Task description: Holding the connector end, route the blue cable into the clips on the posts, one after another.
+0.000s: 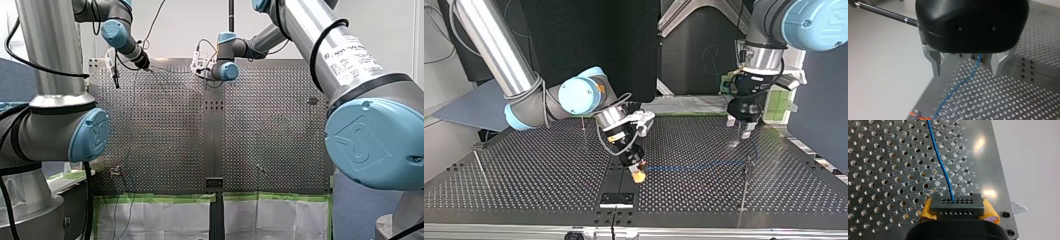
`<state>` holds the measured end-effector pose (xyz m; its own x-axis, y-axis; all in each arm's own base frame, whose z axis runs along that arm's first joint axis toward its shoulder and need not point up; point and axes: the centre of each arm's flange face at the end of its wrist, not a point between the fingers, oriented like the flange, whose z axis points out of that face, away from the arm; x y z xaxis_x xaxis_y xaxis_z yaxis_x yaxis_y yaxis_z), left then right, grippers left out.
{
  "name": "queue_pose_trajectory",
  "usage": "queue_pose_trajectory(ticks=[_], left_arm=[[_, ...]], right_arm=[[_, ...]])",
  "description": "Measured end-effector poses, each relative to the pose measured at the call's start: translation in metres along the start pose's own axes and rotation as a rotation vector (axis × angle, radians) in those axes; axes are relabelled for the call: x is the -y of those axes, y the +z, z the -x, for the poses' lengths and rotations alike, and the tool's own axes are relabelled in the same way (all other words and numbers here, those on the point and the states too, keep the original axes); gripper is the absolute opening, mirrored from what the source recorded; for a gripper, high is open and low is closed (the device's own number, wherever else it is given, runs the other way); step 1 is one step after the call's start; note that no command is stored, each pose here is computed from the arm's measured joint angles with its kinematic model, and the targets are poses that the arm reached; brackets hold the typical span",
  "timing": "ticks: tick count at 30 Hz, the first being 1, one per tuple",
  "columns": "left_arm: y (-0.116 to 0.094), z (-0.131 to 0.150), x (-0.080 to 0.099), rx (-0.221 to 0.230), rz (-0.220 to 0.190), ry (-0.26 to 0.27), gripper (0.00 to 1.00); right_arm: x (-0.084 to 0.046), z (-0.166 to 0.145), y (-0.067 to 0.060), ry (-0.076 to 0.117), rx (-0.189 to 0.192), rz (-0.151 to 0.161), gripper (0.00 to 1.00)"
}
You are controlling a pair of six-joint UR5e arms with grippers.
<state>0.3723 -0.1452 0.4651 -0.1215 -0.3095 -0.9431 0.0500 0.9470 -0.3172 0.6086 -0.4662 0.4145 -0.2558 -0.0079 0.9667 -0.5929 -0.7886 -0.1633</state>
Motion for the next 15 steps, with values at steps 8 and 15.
queue_pose_trajectory(ticks=[8, 15], left_arm=[[0.013, -0.009, -0.006, 0.002, 0.051, 0.072, 1.00], [0.015, -0.007, -0.009, 0.023, 0.081, 0.137, 1.00]], right_arm=[[-0.003, 0.000, 0.000, -0.002, 0.003, -0.002, 0.00], [-0.006, 0.000, 0.000, -0.003, 0.003, 0.000, 0.00]])
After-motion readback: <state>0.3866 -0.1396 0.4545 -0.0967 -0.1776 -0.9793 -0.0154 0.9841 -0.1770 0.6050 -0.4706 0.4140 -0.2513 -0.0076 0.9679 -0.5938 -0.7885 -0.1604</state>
